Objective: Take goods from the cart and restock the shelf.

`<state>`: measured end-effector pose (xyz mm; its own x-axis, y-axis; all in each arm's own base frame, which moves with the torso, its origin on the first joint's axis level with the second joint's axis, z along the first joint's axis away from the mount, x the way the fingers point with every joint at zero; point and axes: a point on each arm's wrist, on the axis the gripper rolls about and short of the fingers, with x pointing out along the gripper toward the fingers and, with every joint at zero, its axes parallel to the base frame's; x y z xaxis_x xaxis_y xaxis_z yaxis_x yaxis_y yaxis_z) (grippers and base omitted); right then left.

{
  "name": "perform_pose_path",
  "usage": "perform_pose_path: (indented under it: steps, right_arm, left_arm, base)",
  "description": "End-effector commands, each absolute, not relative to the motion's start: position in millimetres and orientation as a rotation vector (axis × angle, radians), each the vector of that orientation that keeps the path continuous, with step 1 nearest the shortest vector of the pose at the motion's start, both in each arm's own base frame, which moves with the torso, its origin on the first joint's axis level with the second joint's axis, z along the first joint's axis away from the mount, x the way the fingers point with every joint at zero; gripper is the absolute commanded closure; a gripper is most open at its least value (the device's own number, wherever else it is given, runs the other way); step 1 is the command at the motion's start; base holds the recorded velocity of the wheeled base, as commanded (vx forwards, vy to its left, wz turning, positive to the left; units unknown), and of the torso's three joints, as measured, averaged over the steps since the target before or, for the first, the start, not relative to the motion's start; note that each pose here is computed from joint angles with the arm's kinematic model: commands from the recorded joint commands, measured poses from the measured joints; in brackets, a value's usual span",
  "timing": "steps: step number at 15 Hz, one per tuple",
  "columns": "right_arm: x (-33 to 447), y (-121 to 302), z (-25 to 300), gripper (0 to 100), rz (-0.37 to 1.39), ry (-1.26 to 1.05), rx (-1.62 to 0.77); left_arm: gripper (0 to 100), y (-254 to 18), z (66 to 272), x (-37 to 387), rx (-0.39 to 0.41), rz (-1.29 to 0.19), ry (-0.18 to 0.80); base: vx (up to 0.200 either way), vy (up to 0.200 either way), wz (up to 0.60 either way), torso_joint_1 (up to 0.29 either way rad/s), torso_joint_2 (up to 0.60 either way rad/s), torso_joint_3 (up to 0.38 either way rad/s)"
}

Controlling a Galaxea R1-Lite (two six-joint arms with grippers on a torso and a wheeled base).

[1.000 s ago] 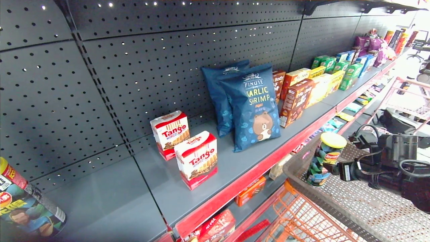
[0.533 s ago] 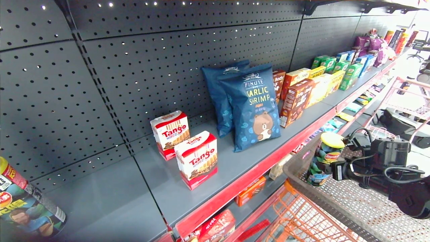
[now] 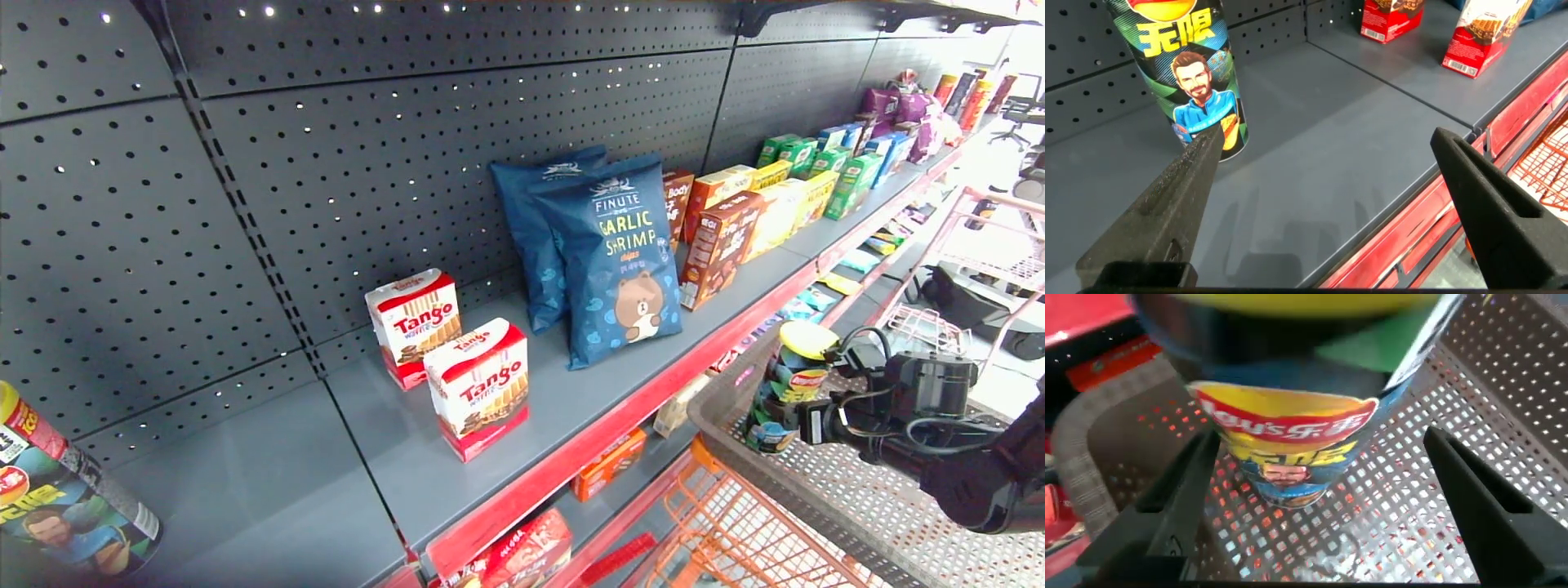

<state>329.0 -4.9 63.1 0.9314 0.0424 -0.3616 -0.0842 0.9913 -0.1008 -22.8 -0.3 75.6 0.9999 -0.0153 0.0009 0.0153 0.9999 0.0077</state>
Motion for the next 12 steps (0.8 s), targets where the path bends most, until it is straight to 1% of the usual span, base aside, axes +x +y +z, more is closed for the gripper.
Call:
perform_pose_path:
  steps: [1,5,6,9,11,12]
  right_arm:
    - [335,-8,54,0,0.075,0.376,-0.11]
    - [345,-11,54,0,0.143,0.343,-0.094]
    - [346,-10,55,100,0.162,0.333,-0.092]
    - [342,-11,56,100,0.161,0.339,-0.09]
    - [336,-14,87,100,0.15,0.267,-0.093]
    - [325,-13,111,100,0.149,0.239,-0.099]
  left_arm:
    - [0,0,76,-23,0.008,-0.015,-0.002]
    - [0,0,76,-23,0.008,-0.015,-0.002]
    - [0,0,76,-23,0.008,-0.015,-0.002]
    - [0,0,76,-23,0.008,-0.015,-0.002]
    - [0,0,76,-23,0.008,-0.015,-0.002]
    - [0,0,76,-23,0.008,-0.015,-0.002]
  base:
    - [0.0,0.0,0.0,0.0,0.0,0.0]
    - [0.0,0.0,0.0,0.0,0.0,0.0]
    - [0.0,0.0,0.0,0.0,0.0,0.0]
    - [0.0,0.0,0.0,0.0,0.0,0.0]
    - [0.0,0.0,0.0,0.0,0.0,0.0]
    - [0.0,0.0,0.0,0.0,0.0,0.0]
